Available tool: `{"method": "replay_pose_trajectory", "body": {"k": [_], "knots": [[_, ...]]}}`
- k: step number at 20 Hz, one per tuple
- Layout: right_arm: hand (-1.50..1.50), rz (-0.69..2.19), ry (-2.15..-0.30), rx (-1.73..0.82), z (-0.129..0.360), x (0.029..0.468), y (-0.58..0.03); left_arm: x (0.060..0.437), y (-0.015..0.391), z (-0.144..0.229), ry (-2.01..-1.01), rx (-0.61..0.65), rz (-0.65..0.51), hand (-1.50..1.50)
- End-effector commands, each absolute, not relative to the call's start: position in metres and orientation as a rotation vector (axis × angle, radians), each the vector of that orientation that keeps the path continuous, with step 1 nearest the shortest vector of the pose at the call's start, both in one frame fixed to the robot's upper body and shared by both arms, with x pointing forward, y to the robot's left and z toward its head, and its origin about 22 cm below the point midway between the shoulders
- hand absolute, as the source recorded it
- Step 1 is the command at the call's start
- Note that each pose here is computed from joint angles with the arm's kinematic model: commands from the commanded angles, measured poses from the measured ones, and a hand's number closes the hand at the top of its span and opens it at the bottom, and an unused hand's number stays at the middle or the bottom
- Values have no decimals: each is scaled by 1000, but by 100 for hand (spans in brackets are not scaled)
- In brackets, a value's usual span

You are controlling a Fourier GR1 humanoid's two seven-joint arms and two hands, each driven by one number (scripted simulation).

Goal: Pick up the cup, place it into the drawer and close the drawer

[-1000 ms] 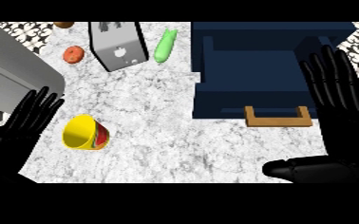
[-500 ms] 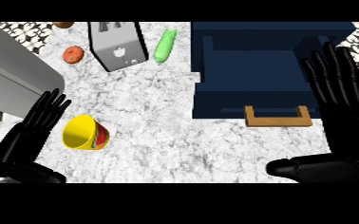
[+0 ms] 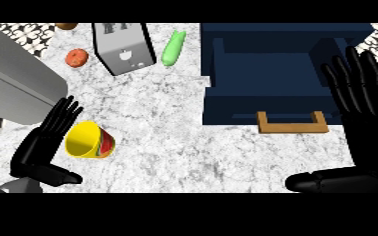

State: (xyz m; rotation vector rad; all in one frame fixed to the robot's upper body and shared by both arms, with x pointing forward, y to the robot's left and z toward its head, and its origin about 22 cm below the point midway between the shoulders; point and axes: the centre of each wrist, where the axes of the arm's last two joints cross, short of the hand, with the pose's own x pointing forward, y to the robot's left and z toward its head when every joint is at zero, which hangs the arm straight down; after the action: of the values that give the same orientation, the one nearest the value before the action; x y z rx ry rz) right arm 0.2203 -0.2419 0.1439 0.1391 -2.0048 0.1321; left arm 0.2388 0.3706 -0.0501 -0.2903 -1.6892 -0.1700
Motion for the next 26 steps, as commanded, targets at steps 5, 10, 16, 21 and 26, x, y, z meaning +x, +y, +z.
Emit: {"method": "replay_pose_trajectory", "body": {"k": [5,10,16,21,26], "knots": [[-150,126,-1998,145,143,231,-246,235,379,-87,-1685,-280,-154,-150],[-150,163,-1991,159,152,215,-249,244,389,-97,-1687,-259,-109,-150],[-150,148,-1999,183,141,230,-248,241,386,-111,-1681,-272,-128,-150],[-150,144,-2001,152,142,231,-238,241,390,-114,-1680,-289,-124,-150],[-150,142,-2001,166,142,229,-227,237,374,-127,-1675,-336,-117,-150]]}}
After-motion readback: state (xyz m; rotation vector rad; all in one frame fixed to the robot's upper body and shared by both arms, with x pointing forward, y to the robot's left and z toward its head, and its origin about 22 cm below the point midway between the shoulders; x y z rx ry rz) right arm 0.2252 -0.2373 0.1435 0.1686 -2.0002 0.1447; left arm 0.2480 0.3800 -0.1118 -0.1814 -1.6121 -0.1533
